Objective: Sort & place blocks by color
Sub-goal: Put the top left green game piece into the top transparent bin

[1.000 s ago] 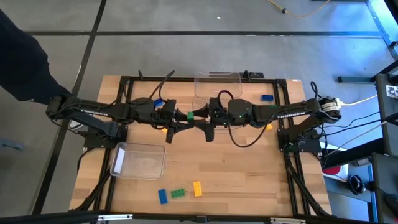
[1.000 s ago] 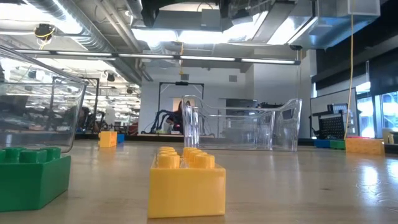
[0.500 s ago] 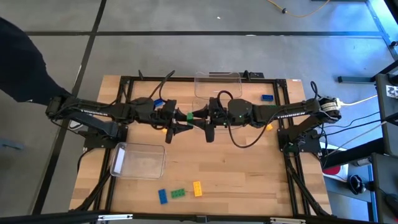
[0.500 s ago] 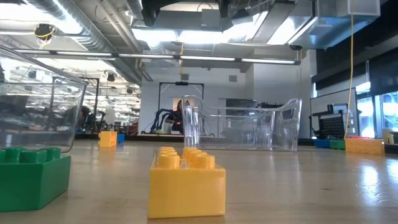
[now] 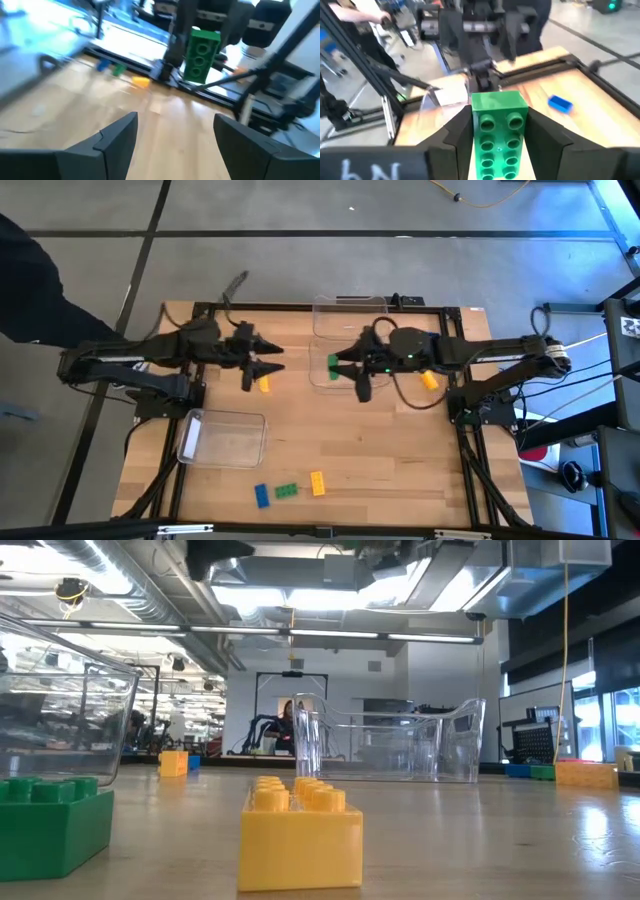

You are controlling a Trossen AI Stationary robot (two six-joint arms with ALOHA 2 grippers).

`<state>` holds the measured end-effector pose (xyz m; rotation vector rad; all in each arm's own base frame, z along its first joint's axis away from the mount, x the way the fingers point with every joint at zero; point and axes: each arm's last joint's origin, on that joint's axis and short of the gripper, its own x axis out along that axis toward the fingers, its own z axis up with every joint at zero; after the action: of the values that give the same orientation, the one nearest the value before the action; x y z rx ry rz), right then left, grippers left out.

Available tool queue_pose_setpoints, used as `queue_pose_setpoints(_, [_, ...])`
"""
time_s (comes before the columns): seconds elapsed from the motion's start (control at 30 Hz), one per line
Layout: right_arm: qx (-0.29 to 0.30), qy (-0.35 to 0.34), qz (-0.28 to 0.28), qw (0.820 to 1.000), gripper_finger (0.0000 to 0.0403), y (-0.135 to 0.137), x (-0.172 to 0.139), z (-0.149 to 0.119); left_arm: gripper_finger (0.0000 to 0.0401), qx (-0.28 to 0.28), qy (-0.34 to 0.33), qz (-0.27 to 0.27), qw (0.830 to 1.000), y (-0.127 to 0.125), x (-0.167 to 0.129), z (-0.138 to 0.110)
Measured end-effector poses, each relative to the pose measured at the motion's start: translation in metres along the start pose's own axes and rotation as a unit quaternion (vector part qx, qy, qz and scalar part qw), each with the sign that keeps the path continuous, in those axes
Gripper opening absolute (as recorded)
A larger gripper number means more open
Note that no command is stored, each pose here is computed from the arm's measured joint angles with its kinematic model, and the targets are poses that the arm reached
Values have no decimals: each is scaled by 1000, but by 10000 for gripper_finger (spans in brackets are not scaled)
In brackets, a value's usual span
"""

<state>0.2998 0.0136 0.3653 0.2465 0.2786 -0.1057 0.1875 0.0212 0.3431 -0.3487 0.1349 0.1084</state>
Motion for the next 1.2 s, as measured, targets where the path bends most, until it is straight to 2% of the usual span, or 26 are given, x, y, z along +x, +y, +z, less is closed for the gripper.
queue_pose_setpoints(0.17, [-7, 11, -27, 1000, 145, -5, -34, 3, 250, 13, -55, 17, 998, -5, -35, 10])
queue_pose_setpoints(0.3, [1, -20, -21, 1000, 146, -8, -53, 2, 249, 23, -86, 19, 996, -8, -51, 15])
queue_pose_setpoints(0.6, [31, -71, -4, 997, 146, -12, -66, -8, 249, 25, -98, 27, 995, -9, -55, 16])
queue_pose_setpoints(1.1, [28, -74, -4, 997, 146, -12, -66, -7, 250, 27, -99, 33, 994, -8, -55, 16])
queue_pose_setpoints(1.2, [42, -79, -25, 996, 146, -13, -65, -7, 250, 27, -99, 33, 994, -8, -55, 16])
